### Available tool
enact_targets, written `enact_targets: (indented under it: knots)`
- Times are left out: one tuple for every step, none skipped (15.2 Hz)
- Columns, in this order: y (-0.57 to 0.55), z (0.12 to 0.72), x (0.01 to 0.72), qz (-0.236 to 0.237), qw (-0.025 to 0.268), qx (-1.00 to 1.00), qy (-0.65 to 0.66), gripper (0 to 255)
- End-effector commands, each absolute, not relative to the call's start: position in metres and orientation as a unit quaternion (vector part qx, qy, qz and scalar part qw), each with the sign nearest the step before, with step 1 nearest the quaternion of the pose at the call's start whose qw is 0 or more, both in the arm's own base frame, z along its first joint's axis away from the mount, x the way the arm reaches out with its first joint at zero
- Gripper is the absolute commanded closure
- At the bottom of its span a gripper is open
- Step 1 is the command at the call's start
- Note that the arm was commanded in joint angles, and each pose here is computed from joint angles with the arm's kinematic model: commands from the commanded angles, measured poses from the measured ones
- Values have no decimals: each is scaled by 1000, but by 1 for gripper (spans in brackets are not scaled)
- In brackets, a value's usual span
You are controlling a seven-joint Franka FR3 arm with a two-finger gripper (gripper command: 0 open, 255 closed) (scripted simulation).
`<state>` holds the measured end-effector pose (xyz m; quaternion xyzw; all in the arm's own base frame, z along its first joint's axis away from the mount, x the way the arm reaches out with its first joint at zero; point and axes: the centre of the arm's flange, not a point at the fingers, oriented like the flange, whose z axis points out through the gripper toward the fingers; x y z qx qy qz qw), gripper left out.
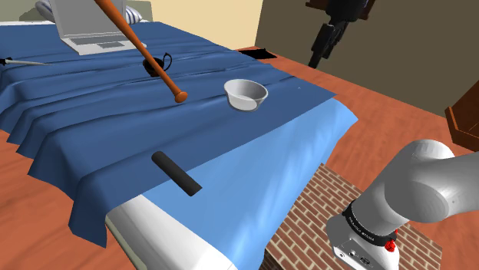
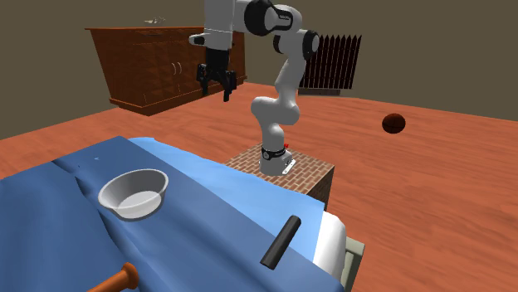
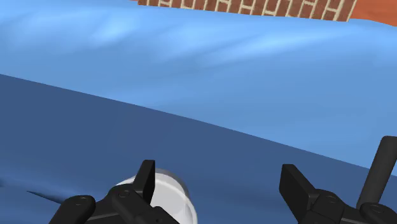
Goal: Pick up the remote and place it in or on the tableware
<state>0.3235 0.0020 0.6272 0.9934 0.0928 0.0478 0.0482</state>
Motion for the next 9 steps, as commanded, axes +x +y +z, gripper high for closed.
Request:
enact_targets:
  knots:
    - [2, 627, 323, 48, 48, 993, 93, 0]
    - [11, 619, 327, 46, 46, 994, 91, 0]
    - [21, 611, 330, 45, 43, 994, 90, 0]
    - [30, 603, 333, 43, 41, 994, 88, 0]
    - [39, 595, 336, 42, 38, 995, 86, 0]
    - [49, 587, 339, 40, 36, 995, 85, 0]
    - [58, 579, 342, 39, 34, 995, 83, 0]
    - [67, 571, 345, 37, 31, 995, 82, 0]
    - [77, 563, 349, 36, 29, 996, 80, 0]
